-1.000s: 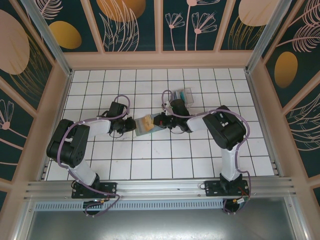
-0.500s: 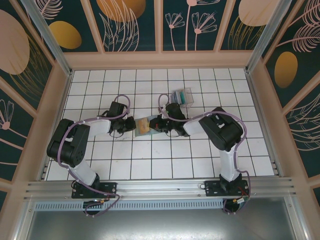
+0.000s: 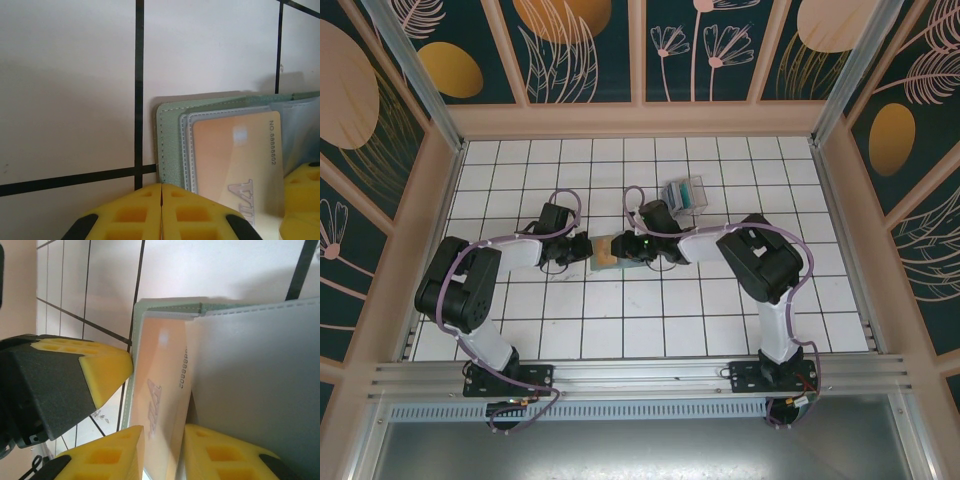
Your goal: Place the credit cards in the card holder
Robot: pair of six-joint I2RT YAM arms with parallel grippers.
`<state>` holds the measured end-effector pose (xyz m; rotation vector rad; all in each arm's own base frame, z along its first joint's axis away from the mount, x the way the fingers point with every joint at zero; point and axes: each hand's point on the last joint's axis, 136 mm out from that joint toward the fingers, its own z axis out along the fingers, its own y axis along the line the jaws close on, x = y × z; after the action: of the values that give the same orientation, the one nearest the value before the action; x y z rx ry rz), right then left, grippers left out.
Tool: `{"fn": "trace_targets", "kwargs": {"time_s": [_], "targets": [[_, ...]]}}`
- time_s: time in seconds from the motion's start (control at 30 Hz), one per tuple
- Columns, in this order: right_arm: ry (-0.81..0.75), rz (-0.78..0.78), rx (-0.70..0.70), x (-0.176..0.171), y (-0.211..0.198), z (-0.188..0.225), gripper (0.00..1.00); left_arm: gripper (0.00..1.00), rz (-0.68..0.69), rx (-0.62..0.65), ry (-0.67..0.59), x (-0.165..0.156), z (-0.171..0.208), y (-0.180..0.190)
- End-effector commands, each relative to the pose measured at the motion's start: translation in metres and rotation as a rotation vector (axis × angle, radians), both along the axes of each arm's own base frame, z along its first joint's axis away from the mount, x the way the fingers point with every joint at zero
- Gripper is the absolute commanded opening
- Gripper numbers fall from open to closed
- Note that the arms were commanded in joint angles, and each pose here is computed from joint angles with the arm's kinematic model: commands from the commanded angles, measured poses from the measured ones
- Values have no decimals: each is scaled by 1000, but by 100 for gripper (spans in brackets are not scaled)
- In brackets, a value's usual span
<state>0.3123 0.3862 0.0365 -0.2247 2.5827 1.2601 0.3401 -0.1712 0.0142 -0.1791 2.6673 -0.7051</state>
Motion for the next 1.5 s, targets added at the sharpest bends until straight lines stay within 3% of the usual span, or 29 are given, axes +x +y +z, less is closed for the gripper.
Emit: {"fn": "trace_targets", "kwargs": {"time_s": [0.0, 0.3, 0.8, 1.03, 1.23, 1.47], "targets": [[-20, -13, -142, 0, -17, -15, 28, 10, 4, 48, 78, -18, -26, 8], [-70, 1, -207, 1, -17, -9, 28, 10, -1, 40, 75, -18, -25, 6], [-112, 151, -168, -25, 34, -4, 27, 13, 5, 44, 35, -19, -14, 9], [-201, 110, -265, -21, 5, 15, 31, 14, 31, 58, -6, -12, 0, 14], [-245, 62, -301, -27, -21, 27, 42, 15, 31, 47, -28, -10, 8, 13], [-205, -8, -345, -29, -40, 9, 46, 23, 17, 33, -36, -11, 10, 11]]}}
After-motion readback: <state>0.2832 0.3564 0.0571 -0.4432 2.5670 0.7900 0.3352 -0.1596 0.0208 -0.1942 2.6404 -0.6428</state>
